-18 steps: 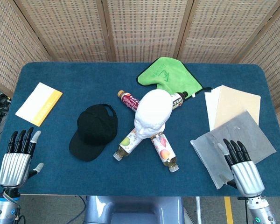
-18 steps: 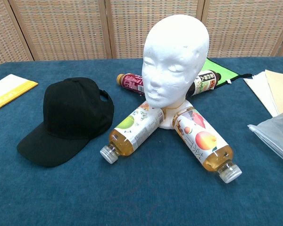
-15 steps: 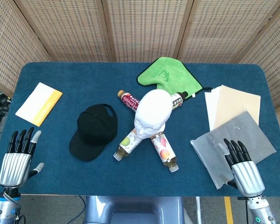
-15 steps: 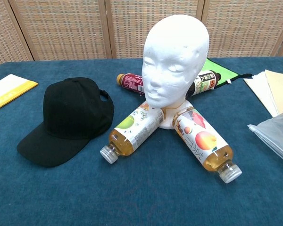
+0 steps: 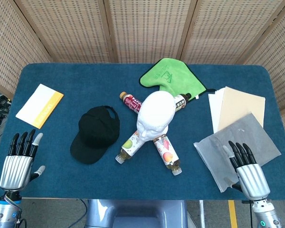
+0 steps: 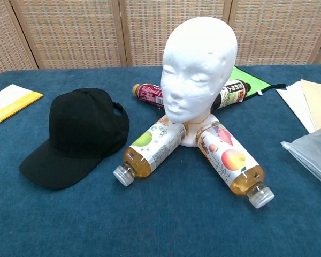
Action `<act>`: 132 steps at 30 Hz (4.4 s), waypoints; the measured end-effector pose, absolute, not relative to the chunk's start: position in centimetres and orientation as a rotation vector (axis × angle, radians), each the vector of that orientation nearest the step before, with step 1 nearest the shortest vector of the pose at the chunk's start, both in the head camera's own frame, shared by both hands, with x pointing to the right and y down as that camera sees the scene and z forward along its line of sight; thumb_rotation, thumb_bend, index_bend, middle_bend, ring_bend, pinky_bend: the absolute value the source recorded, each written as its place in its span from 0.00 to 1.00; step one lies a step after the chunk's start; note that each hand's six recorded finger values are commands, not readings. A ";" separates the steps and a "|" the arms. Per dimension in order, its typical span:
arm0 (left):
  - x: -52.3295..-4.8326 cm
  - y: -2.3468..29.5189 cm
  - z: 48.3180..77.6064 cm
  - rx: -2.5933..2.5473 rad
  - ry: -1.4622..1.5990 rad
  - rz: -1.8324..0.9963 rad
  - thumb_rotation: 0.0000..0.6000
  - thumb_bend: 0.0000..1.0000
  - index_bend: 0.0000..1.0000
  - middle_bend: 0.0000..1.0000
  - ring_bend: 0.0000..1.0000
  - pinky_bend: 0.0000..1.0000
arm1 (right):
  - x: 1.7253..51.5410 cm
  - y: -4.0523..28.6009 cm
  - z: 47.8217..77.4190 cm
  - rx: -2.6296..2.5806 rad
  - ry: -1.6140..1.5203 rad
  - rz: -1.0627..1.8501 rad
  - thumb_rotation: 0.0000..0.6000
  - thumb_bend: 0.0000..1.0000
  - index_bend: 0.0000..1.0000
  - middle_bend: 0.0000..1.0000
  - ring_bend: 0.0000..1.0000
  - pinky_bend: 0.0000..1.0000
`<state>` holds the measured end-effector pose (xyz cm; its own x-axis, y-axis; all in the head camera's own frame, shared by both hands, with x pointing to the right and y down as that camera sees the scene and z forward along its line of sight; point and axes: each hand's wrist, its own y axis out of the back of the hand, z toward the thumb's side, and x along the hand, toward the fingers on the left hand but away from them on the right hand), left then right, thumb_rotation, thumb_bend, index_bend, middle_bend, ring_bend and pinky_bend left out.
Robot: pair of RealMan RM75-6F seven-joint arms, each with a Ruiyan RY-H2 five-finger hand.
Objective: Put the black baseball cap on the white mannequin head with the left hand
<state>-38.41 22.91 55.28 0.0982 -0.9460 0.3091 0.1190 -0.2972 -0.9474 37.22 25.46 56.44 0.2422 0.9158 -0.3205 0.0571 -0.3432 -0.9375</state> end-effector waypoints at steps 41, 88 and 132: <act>-34.9 23.9 65.8 -1.440 0.667 -1.191 1.00 0.50 0.03 0.85 0.79 0.72 | 37.5 25.3 56.6 -1.636 -0.931 1.235 1.00 0.05 0.02 0.00 0.00 0.00; -34.8 25.5 71.4 -1.438 0.489 -1.141 1.00 0.42 0.02 0.85 0.79 0.72 | 36.7 24.7 57.2 -1.668 -0.943 1.196 1.00 0.05 0.02 0.00 0.00 0.00; -30.6 22.8 73.6 -1.221 0.441 -1.061 1.00 0.47 0.56 0.89 0.83 0.75 | 35.9 24.5 57.3 -1.687 -0.952 1.144 1.00 0.05 0.02 0.00 0.00 0.00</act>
<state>-30.55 22.77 73.57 0.4806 -0.8412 0.2478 0.4173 -0.0291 -0.9083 35.86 24.47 57.35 0.2877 0.9124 -0.2911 0.1210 -0.3361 -0.9340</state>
